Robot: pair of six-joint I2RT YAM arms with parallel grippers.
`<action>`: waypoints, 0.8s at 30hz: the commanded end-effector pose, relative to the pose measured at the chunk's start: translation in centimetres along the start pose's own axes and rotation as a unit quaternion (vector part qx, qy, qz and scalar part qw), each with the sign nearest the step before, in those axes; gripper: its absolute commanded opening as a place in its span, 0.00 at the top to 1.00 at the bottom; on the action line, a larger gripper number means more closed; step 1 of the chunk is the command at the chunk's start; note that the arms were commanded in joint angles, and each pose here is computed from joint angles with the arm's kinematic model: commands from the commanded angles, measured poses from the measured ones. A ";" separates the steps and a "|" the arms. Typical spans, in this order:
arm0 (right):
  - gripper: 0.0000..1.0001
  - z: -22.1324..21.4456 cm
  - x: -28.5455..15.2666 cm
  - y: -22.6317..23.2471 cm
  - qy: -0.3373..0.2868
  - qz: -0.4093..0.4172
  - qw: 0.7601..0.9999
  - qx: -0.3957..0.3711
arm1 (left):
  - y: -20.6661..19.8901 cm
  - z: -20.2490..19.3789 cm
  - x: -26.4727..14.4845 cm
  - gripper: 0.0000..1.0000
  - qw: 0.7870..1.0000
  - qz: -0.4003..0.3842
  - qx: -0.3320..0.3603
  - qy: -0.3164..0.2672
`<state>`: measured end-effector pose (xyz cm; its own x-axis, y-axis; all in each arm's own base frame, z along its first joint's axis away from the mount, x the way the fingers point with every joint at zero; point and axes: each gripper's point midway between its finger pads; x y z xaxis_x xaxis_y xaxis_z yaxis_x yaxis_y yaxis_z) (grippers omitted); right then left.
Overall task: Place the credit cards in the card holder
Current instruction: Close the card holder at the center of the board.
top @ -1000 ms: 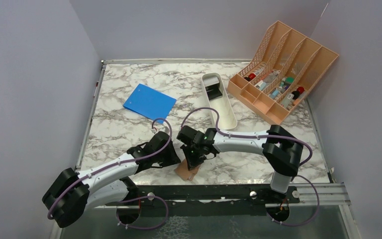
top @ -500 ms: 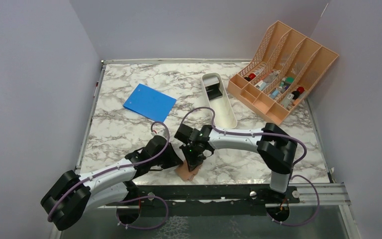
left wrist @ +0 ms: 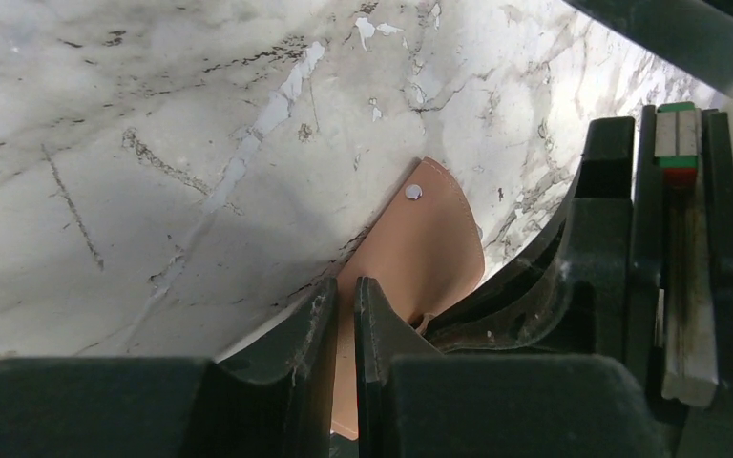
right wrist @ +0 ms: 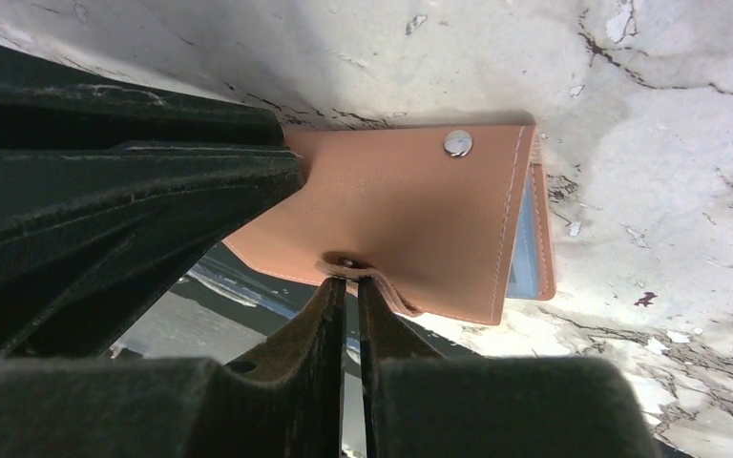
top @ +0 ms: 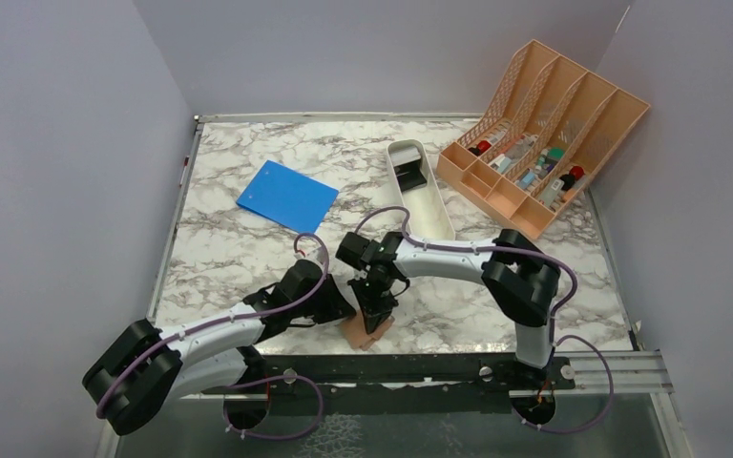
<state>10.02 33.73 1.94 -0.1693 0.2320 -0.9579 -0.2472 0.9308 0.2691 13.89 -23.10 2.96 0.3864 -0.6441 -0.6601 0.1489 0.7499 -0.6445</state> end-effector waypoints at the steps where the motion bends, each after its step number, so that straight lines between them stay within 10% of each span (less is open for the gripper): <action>1: 0.86 -2.4 3.8 -8.7 0.055 -0.162 0.985 0.026 | -0.4 -2.4 -0.2 0.86 0.998 -0.026 0.000 0.051; 24: 0.86 -0.2 -0.8 -1.8 -0.083 -0.018 0.996 0.014 | -1.7 -1.3 -1.4 0.85 0.999 -0.027 0.017 0.044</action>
<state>9.45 31.69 2.97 -0.1059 0.2538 -0.9614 -0.2226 0.9363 0.2717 12.01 -23.42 3.48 0.3015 -0.6788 -0.6696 0.1734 0.7296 -0.6615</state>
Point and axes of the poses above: each gripper's point midway between its finger pads, its own x axis out along the fingers, its own y axis along the line the jaws close on, z = x × y, and after that the axes turned 9 degrees about x, right-handed
